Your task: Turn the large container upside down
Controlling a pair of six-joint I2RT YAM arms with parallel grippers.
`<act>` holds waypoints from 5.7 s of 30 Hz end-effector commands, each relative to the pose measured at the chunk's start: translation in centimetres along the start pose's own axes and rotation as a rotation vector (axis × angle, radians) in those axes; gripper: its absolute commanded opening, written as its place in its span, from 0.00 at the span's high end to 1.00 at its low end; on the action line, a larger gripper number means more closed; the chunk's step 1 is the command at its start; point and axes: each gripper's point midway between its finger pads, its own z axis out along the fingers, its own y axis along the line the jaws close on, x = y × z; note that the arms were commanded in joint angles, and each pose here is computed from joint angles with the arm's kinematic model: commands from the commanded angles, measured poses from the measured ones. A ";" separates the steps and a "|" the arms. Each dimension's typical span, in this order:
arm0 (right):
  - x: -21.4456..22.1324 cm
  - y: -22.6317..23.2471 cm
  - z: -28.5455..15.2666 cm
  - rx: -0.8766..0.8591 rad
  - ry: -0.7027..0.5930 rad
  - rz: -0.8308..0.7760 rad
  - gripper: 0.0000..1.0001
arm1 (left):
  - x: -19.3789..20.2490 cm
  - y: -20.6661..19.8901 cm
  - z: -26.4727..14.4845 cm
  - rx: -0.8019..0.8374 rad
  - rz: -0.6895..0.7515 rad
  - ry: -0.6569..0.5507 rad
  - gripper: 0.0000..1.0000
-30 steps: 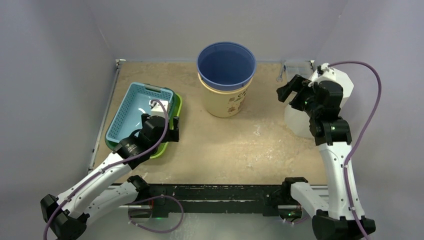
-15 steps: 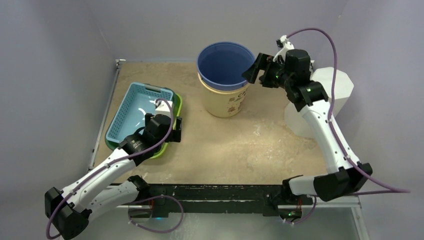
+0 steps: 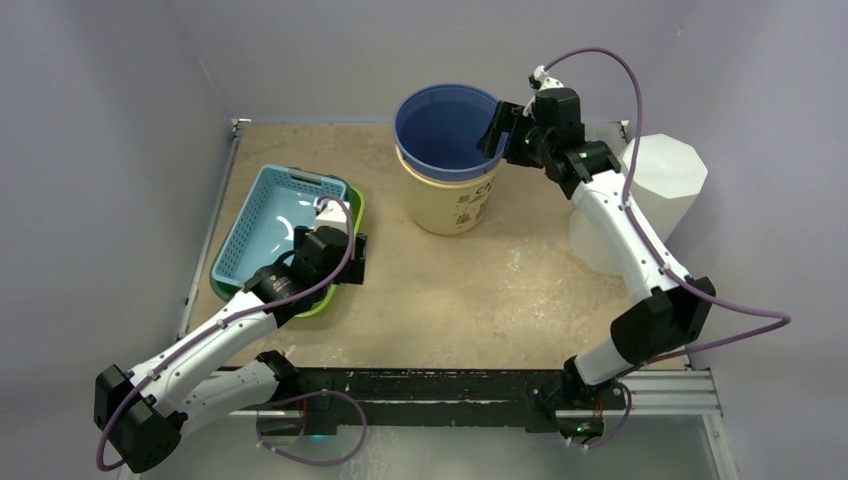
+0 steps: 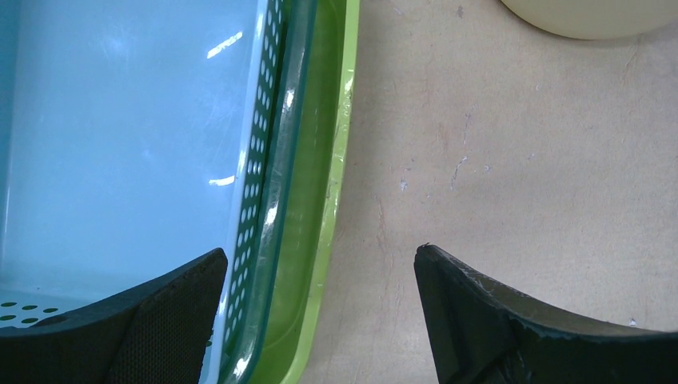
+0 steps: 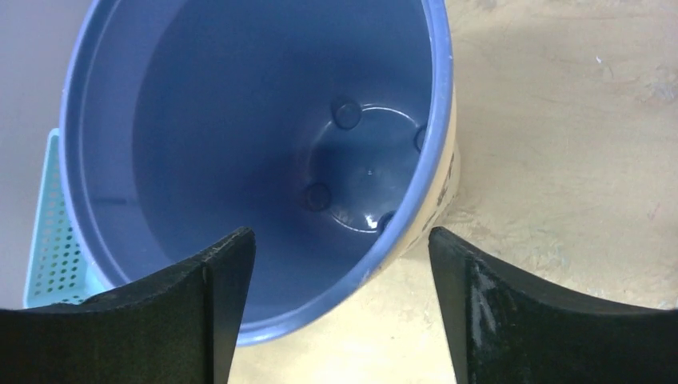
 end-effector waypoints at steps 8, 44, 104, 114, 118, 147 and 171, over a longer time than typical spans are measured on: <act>-1.0 1.4 0.7 -0.018 -0.024 -0.057 0.64 | -2.1 0.0 -0.7 0.004 -0.027 -0.054 0.14; -1.0 -2.6 -10.3 0.168 -0.128 -0.068 0.11 | -4.9 4.8 -4.9 -0.135 -0.208 -0.249 0.14; -6.3 -26.2 -16.6 0.772 -0.527 0.273 0.01 | -4.7 4.3 -4.3 -0.121 -0.180 -0.228 0.14; -7.5 -22.9 -21.7 0.740 -0.624 0.282 0.01 | -4.8 4.3 -4.5 -0.117 -0.186 -0.235 0.14; -8.3 -17.4 -21.1 0.457 -0.606 0.190 0.02 | -4.8 4.2 -4.4 -0.112 -0.184 -0.234 0.15; 7.9 0.9 -6.4 -0.122 0.227 -0.107 0.59 | -4.6 4.3 -4.2 -0.128 -0.179 -0.224 0.15; 2.7 2.5 -8.0 -0.114 -0.033 -0.014 1.00 | -6.6 1.0 -8.0 0.138 -0.293 -0.223 0.08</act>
